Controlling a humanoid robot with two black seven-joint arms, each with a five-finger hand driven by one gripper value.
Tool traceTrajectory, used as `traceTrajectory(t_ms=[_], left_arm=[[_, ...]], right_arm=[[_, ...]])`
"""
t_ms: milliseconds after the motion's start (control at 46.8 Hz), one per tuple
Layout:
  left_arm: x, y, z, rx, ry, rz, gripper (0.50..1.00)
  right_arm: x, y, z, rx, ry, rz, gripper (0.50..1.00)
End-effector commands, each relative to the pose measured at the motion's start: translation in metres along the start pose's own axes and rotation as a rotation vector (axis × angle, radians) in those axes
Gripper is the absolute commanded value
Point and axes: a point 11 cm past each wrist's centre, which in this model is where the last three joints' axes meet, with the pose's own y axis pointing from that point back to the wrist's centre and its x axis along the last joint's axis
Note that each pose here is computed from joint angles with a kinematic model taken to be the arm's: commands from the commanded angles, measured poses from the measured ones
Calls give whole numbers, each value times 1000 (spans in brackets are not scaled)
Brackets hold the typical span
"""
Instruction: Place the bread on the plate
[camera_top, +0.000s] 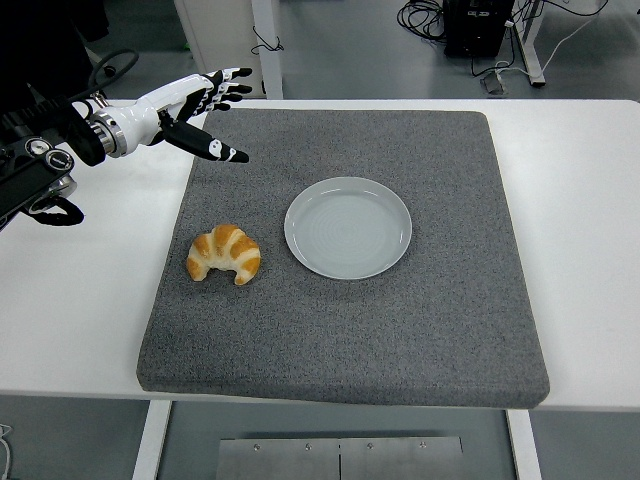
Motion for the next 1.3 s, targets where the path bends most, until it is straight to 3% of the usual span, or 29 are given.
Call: traceTrajectory(t_ms=[0,128,278,598,1068,1282], left_arm=[[-1,12,4,-1,-41,-31,966],[-8,24,25,-33,-113,-91,966],[-14,30,25,-21,-205,-128,966],[-32,39,0,50,-278,-204,965],[-53,61,-5,51,-358,-282,963],[-61,73,-29,95,-399,-288,949]], right_arm=[[0,0,0,0,0,-1,1000],[0,0,0,0,0,-1,1000],[1,0,0,-1,1,2,1000],[0,0,0,0,0,-1,1000],[0,0,0,0,0,-1,1000],[0,0,0,0,0,0,1000]])
